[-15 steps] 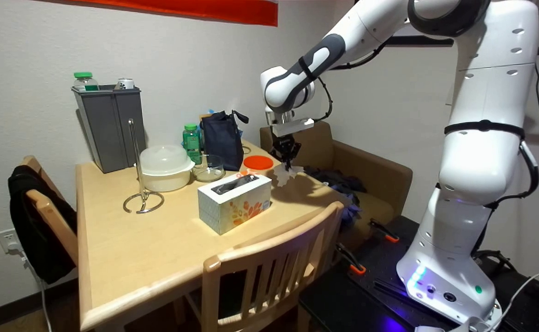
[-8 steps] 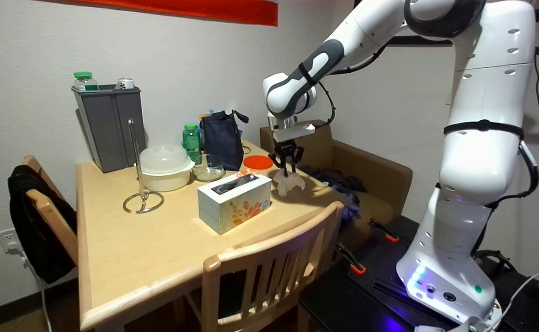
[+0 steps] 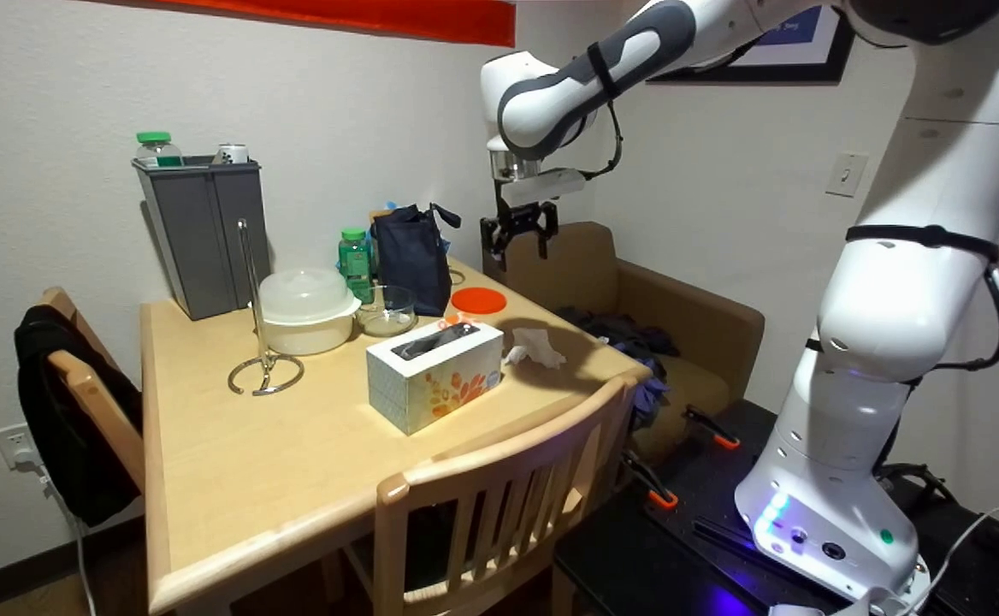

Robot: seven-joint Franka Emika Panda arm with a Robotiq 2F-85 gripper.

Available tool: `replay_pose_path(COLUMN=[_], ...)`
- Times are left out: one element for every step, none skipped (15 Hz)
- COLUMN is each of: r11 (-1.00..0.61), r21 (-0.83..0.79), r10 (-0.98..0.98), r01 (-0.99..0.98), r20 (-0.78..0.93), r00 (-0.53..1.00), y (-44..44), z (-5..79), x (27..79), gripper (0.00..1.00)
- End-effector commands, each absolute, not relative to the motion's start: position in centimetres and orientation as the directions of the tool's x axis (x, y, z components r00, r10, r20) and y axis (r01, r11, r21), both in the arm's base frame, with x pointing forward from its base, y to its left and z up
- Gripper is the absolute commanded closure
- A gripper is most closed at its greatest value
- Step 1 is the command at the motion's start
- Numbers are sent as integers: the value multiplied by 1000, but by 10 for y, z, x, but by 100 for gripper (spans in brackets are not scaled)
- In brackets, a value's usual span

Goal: Pull out one tissue square from the tissue box

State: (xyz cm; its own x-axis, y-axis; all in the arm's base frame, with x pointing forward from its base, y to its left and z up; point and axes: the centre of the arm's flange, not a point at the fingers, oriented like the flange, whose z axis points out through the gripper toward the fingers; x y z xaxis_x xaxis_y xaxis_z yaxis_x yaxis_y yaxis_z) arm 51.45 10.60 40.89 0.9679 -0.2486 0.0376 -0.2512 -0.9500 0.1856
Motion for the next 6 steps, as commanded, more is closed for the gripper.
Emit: replay_pose_path(r11=[-958,-962,-967,-970,-969,-971], r21=[216,216,211,209,198,198], r10=[-169,-143,-116,-93,-124,-109], r01=[-190,-166,-141,-120,-149,-136], r20=[110,120,127,134,133,143], r00=[979,982,985,987,983,984], y=[144,154,165,174,164,173], z=[475,486,496,503,488,496], x=[485,481,478,476,479,475], gripper=[0,0,0,0,0,0])
